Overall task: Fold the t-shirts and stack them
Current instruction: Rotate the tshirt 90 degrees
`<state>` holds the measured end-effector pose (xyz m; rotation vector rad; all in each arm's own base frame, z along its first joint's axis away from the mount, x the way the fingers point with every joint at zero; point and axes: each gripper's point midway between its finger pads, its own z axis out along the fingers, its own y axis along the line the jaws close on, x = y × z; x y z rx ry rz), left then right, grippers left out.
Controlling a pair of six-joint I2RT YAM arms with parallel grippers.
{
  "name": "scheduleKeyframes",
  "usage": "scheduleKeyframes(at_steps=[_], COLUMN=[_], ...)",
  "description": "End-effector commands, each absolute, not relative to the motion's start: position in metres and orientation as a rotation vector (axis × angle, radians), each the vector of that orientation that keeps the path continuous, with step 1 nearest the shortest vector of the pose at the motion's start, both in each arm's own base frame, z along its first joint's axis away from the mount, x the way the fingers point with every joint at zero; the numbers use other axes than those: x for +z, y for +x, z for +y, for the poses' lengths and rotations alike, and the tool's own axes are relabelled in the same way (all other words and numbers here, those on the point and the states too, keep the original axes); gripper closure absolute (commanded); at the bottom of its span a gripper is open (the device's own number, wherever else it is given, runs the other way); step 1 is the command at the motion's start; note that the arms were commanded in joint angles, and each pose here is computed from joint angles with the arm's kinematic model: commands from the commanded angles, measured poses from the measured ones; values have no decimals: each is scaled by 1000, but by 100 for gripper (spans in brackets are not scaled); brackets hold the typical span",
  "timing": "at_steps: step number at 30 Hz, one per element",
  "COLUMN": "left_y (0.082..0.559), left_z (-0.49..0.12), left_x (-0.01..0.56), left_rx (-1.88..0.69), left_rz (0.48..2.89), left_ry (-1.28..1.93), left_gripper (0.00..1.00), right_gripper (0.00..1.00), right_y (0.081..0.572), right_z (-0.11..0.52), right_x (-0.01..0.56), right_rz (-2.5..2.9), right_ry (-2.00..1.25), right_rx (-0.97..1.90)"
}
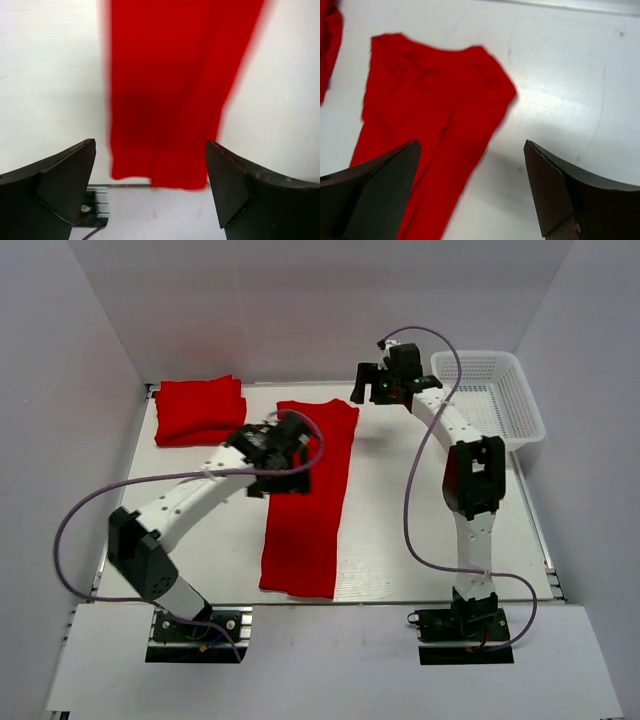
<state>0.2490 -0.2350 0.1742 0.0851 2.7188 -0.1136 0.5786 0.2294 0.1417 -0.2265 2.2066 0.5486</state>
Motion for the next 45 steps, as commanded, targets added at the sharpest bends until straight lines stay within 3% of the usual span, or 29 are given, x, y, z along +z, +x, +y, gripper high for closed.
scheduleKeyframes(at_steps=[1,5,9,13,22,31,37,41,45], left_y=[253,263,266,285,279,279,290,292,290], left_z=[-154,-96,-81,-78,-54,-57,-83,-101,-124], left_x=[193,177,133,124,122,108,102,103,101], left_rx=[73,157,160,55,70,8,-163,-265,-391], left_rz=[2605,2571,2686,2668,2641,2689,2713,2735,2726], left_ry=[-231,-452,-499,-540,-571,-478,-294,-178,-101], left_gripper=[0,0,0,0,0,0,0,0,0], right_gripper=[10,10,10,10,10,10,10,10,10], right_y=[523,451,422,425,428,472,522,537,522], right_z=[234,278,300,299,309,235,225,234,234], right_x=[154,123,100,80,8,-32,-5,66,126], right_rz=[2301,2404,2495,2563,2723,2773,2627,2464,2392], right_ry=[-243,-407,-434,-269,-265,-111,-290,-394,-417], right_rx=[511,486,428,320,243,-74,4,33,63])
